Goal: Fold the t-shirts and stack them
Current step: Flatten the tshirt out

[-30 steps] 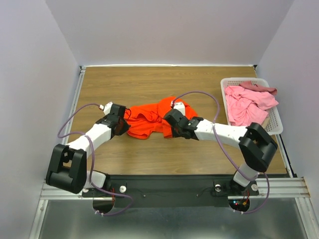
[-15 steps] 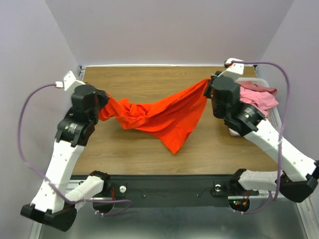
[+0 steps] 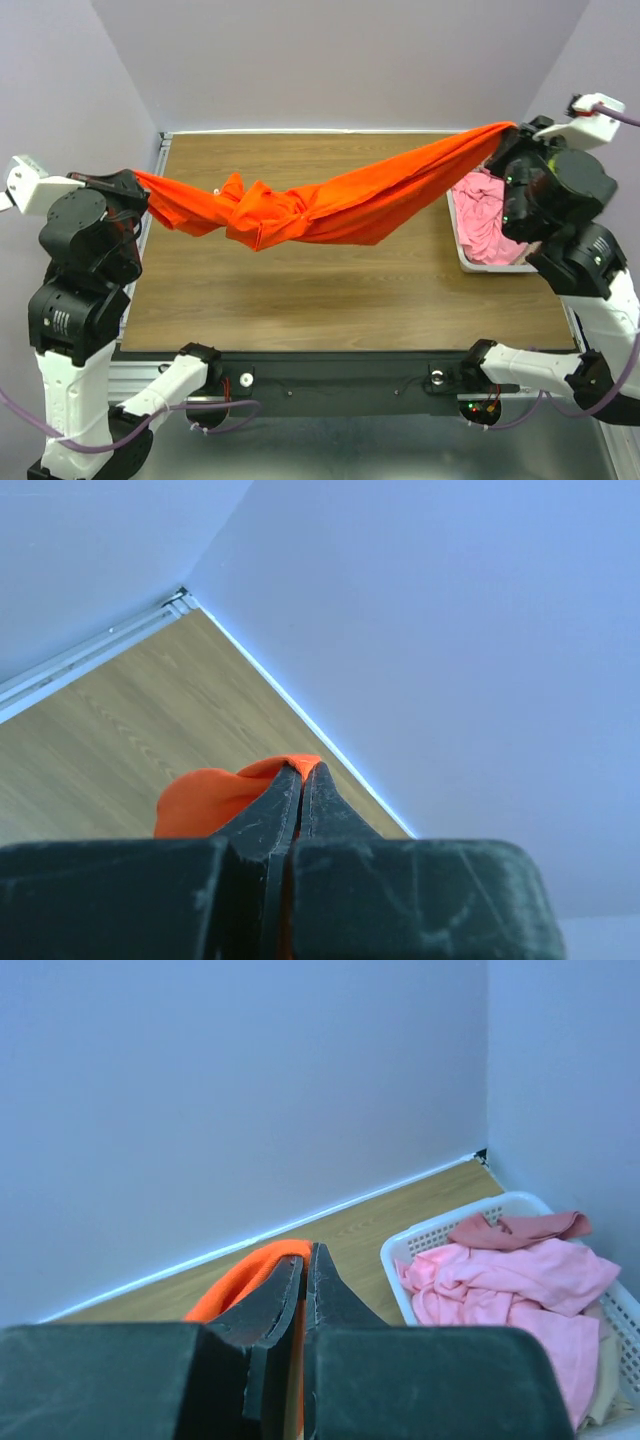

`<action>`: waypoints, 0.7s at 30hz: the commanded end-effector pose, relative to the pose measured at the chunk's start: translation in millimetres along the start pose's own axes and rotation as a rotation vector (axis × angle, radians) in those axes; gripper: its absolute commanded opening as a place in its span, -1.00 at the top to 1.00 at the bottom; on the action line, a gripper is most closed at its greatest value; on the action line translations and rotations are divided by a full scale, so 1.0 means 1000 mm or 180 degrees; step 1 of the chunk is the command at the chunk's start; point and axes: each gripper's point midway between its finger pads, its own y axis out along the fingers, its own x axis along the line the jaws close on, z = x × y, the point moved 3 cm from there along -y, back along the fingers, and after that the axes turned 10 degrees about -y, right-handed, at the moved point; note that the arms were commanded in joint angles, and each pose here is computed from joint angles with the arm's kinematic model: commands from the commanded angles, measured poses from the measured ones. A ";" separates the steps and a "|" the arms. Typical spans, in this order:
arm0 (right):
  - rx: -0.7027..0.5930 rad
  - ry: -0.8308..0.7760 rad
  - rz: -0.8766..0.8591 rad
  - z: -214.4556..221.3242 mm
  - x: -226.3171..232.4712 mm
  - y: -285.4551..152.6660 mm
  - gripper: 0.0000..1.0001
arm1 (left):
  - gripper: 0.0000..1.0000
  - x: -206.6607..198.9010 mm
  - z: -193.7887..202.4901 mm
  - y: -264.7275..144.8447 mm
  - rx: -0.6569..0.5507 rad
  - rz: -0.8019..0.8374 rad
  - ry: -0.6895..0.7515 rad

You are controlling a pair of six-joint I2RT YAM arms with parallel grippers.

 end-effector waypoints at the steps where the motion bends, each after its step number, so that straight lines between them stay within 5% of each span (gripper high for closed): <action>1: -0.0112 0.0122 0.0234 -0.015 -0.036 -0.012 0.99 | 1.00 0.016 -0.016 -0.008 -0.0236 -0.0186 -0.0061; 9: -0.0001 -0.0091 0.0397 0.008 -0.033 -0.007 0.99 | 1.00 0.042 0.017 0.016 -0.0204 -0.0563 0.0062; 14: 0.0211 -0.0504 0.0621 0.055 -0.006 0.018 0.99 | 1.00 0.083 0.046 0.073 -0.0164 -0.1058 0.0297; 21: 0.0855 -0.0713 0.0455 0.150 -0.009 0.123 0.99 | 1.00 0.237 0.116 0.167 0.1170 -0.1766 0.0193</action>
